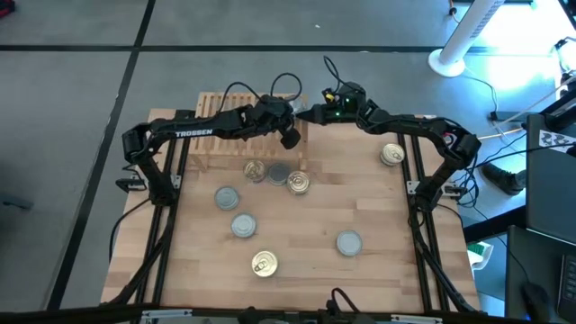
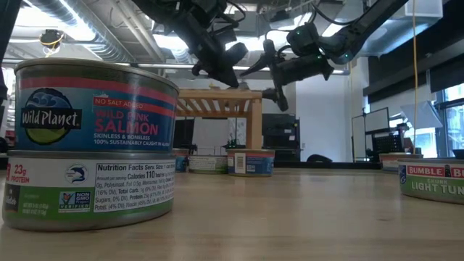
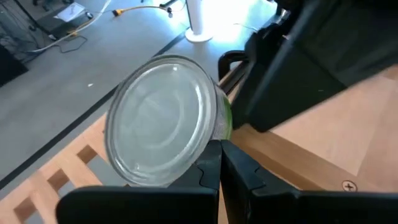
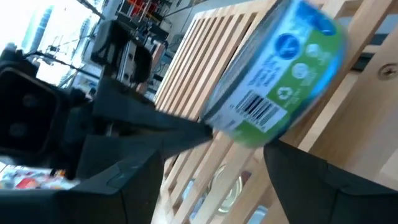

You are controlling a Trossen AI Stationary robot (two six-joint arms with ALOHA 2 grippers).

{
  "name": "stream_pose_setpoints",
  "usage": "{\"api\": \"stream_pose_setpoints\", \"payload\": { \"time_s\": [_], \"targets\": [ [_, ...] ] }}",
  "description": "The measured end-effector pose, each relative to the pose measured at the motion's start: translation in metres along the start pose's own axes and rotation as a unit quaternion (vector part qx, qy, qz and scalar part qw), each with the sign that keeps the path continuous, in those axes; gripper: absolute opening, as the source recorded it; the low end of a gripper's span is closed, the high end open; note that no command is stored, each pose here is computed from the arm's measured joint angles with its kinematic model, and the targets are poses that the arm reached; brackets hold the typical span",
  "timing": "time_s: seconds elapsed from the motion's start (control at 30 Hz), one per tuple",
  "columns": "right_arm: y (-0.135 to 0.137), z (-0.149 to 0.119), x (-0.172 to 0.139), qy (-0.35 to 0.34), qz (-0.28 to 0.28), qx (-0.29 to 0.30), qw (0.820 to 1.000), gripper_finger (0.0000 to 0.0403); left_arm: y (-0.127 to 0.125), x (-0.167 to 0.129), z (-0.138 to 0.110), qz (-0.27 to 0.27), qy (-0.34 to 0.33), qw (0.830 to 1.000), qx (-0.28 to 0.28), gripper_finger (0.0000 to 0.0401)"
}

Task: Stack canned seafood by type on shelf
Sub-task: Put the green tuna can on the shelf, then put the blue tuna can on the shelf

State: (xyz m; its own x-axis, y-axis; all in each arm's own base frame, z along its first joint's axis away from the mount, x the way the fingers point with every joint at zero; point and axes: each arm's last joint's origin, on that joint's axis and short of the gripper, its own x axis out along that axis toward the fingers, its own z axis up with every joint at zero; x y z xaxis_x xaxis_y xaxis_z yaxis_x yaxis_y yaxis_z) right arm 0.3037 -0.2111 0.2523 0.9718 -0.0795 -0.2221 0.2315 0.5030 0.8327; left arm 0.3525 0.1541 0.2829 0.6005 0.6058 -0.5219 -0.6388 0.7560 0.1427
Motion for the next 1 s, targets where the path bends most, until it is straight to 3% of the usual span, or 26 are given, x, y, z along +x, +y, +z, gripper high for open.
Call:
{"api": "stream_pose_setpoints", "payload": {
  "time_s": [0.47,0.67,0.83,1.0],
  "targets": [
    [0.003,-0.004,0.0,0.071,0.057,0.001,0.996,0.0271,0.0,-0.001,-0.007,0.004,0.036,0.999,0.013,0.0001],
    [0.006,-0.007,-0.002,0.126,0.105,-0.004,0.986,0.0271,-0.011,-0.007,-0.004,-0.01,0.036,0.998,0.047,0.0001],
    [0.01,-0.008,-0.004,0.153,0.139,-0.034,0.978,0.0271,-0.02,-0.024,0.001,-0.027,0.024,0.997,0.074,0.0001],
    [0.026,-0.004,-0.015,0.135,0.156,-0.073,0.976,0.0271,-0.026,-0.048,0.007,-0.043,0.012,0.996,0.082,0.0001]
  ]
}}
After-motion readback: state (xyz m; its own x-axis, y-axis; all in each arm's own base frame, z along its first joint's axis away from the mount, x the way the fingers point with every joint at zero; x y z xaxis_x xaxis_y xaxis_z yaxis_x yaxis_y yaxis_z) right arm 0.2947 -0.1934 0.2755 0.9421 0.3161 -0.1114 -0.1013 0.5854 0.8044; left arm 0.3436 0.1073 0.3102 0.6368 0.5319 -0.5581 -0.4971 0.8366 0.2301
